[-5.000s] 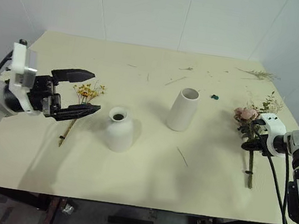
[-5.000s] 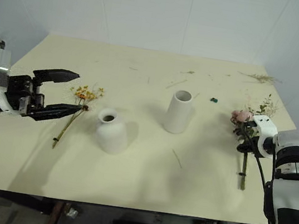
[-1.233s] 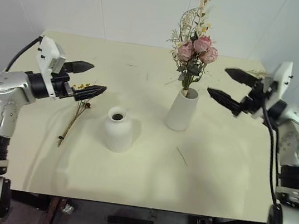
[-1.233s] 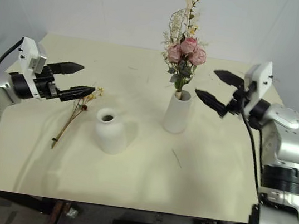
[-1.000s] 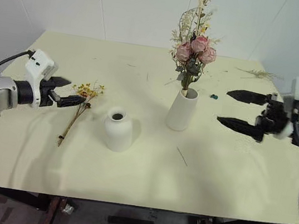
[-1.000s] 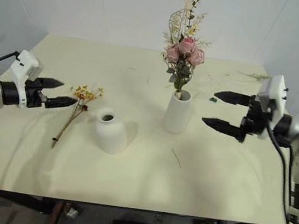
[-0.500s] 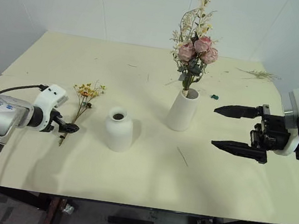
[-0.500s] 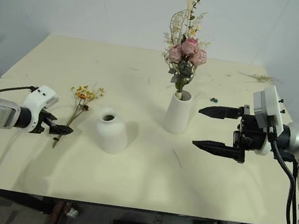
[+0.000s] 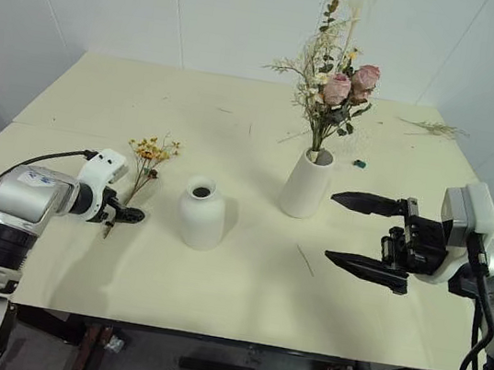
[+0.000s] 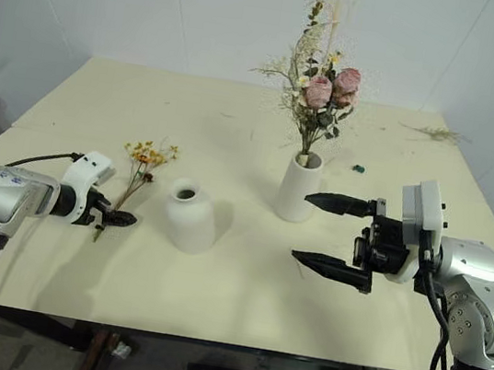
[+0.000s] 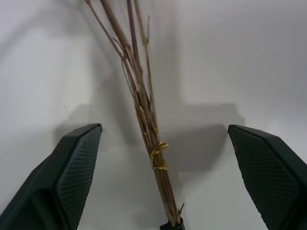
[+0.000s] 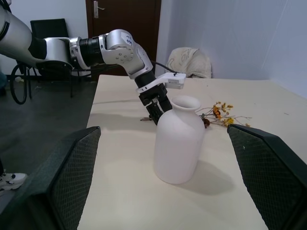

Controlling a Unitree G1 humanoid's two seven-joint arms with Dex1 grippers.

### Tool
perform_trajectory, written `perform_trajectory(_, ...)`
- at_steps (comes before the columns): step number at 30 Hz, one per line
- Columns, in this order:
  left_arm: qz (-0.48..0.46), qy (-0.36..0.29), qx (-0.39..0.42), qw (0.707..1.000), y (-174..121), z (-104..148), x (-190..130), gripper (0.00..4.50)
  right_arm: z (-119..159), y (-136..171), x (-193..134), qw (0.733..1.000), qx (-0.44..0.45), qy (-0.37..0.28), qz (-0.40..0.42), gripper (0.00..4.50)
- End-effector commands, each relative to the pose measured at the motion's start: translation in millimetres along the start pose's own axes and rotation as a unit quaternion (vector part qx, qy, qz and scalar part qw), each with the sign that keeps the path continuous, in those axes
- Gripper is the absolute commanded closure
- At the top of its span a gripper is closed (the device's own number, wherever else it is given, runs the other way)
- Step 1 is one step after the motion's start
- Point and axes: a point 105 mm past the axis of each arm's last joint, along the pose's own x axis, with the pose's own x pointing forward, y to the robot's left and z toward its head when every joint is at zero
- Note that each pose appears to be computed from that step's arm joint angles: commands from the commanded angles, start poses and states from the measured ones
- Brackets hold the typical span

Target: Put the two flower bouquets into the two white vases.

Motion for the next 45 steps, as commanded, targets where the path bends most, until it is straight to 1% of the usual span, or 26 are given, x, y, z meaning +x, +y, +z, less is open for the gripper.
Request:
perform_trajectory(1,0.002,0.016,-0.010,1.000,3,-8,4,1.14,13,1,-5,0.999,-0.030,-0.020,0.001,0.00)
perform_trajectory(3,0.003,0.014,-0.013,1.000,4,-8,4,1.72,12,3,-8,1.000,-0.018,-0.011,0.013,0.00)
perform_trajectory(8,0.005,0.022,-0.021,1.000,11,-13,-2,3.22,15,0,-10,1.000,-0.025,-0.005,0.013,0.00)
perform_trajectory(12,0.006,0.017,-0.028,0.999,14,-11,-6,4.40,16,-4,-12,0.999,-0.032,0.002,0.013,0.00)
perform_trajectory(15,-0.002,-0.009,-0.046,0.999,13,-3,-9,4.46,16,-7,-13,0.999,-0.033,0.006,0.009,0.00)
perform_trajectory(18,-0.013,-0.065,-0.077,0.995,13,13,-13,4.46,13,-10,-16,0.999,-0.033,0.010,-0.003,0.00)
perform_trajectory(19,-0.020,-0.093,-0.084,0.992,13,21,-15,4.46,12,-12,-17,0.999,-0.034,0.011,-0.009,0.00)
perform_trajectory(20,-0.040,-0.151,-0.089,0.984,10,38,-21,4.46,10,-14,-20,0.999,-0.033,0.014,-0.019,0.00)
perform_trajectory(21,-0.053,-0.192,-0.092,0.976,8,48,-26,4.46,8,-15,-22,0.999,-0.032,0.015,-0.024,0.00)
perform_trajectory(23,-0.065,-0.259,-0.077,0.961,7,65,-36,4.46,5,-18,-25,0.999,-0.031,0.018,-0.036,0.00)
perform_trajectory(24,-0.081,-0.305,-0.078,0.946,4,76,-43,4.46,3,-19,-27,0.998,-0.030,0.020,-0.042,0.00)
perform_trajectory(25,-0.092,-0.338,-0.079,0.933,2,84,-49,4.46,2,-20,-28,0.998,-0.029,0.021,-0.045,0.00)
perform_trajectory(26,-0.111,-0.382,-0.084,0.914,-1,94,-59,4.46,0,-21,-30,0.998,-0.028,0.023,-0.051,0.00)
perform_trajectory(28,-0.177,-0.489,-0.095,0.849,-13,119,-90,4.46,-3,-22,-31,0.998,-0.027,0.024,-0.060,0.00)
perform_trajectory(30,-0.230,-0.550,-0.087,0.798,-26,129,-112,4.46,-5,-22,-31,0.997,-0.027,0.024,-0.065,0.00)
perform_trajectory(31,-0.260,-0.567,-0.070,0.778,-37,131,-120,4.46,-5,-23,-31,0.997,-0.028,0.023,-0.068,0.00)
perform_trajectory(33,-0.315,-0.579,-0.050,0.750,-55,131,-131,4.46,-6,-23,-31,0.997,-0.029,0.023,-0.072,0.00)
perform_trajectory(37,-0.378,-0.581,-0.037,0.720,-75,131,-140,4.46,-8,-23,-31,0.996,-0.030,0.023,-0.079,0.00)
perform_trajectory(41,-0.390,-0.569,-0.021,0.723,-85,130,-137,4.46,-9,-23,-31,0.996,-0.030,0.021,-0.083,0.00)
perform_trajectory(45,-0.401,-0.554,0.012,0.729,-99,123,-122,4.46,-9,-24,-30,0.995,-0.033,0.017,-0.094,0.00)
